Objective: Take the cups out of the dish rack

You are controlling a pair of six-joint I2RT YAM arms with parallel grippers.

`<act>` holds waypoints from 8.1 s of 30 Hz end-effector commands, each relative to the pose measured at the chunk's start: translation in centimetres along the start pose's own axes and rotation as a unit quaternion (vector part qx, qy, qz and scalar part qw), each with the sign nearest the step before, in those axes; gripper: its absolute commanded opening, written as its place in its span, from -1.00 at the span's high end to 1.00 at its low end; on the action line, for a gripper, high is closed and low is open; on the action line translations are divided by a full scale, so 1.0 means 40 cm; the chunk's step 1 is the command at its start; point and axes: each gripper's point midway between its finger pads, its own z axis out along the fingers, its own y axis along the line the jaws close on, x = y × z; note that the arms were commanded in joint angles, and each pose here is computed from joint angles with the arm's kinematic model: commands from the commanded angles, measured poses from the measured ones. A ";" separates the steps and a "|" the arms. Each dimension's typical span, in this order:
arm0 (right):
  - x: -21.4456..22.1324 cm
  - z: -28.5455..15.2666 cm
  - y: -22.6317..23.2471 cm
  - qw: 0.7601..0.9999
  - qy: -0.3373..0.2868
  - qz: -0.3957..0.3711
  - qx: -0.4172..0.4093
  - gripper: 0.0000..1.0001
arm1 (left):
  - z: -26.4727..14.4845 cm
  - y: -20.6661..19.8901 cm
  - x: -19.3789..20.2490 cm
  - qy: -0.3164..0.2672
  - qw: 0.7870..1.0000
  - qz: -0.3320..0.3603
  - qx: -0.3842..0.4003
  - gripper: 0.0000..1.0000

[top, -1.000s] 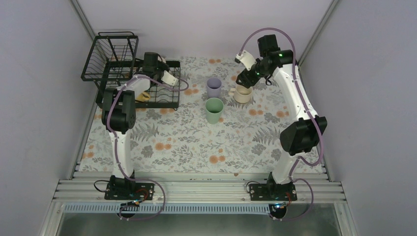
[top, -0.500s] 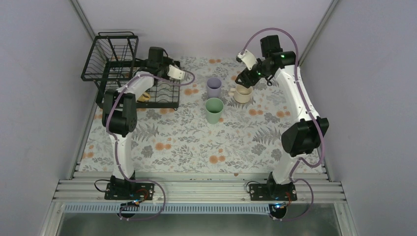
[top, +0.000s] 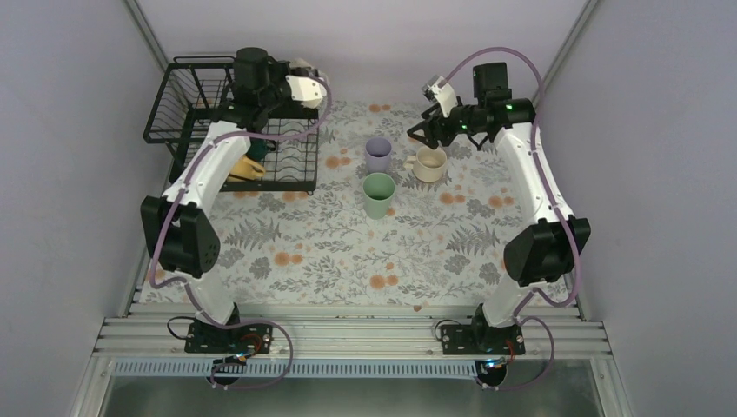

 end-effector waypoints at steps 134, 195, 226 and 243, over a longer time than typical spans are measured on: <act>0.666 -0.016 -0.390 0.897 0.401 0.118 0.143 0.92 | -0.089 -0.190 0.220 0.215 0.971 0.103 0.006 -1.00; 0.218 -0.119 0.007 0.989 0.145 0.001 0.035 -0.14 | 0.010 -0.411 0.436 0.130 0.880 0.110 0.444 -0.66; 0.230 -0.071 0.052 0.989 0.150 0.006 0.009 0.08 | 0.002 -0.561 0.579 0.225 0.820 0.101 0.516 0.61; 0.222 -0.081 0.067 0.990 0.143 0.002 0.010 0.16 | 0.047 -0.481 0.466 0.204 0.847 0.137 0.472 0.95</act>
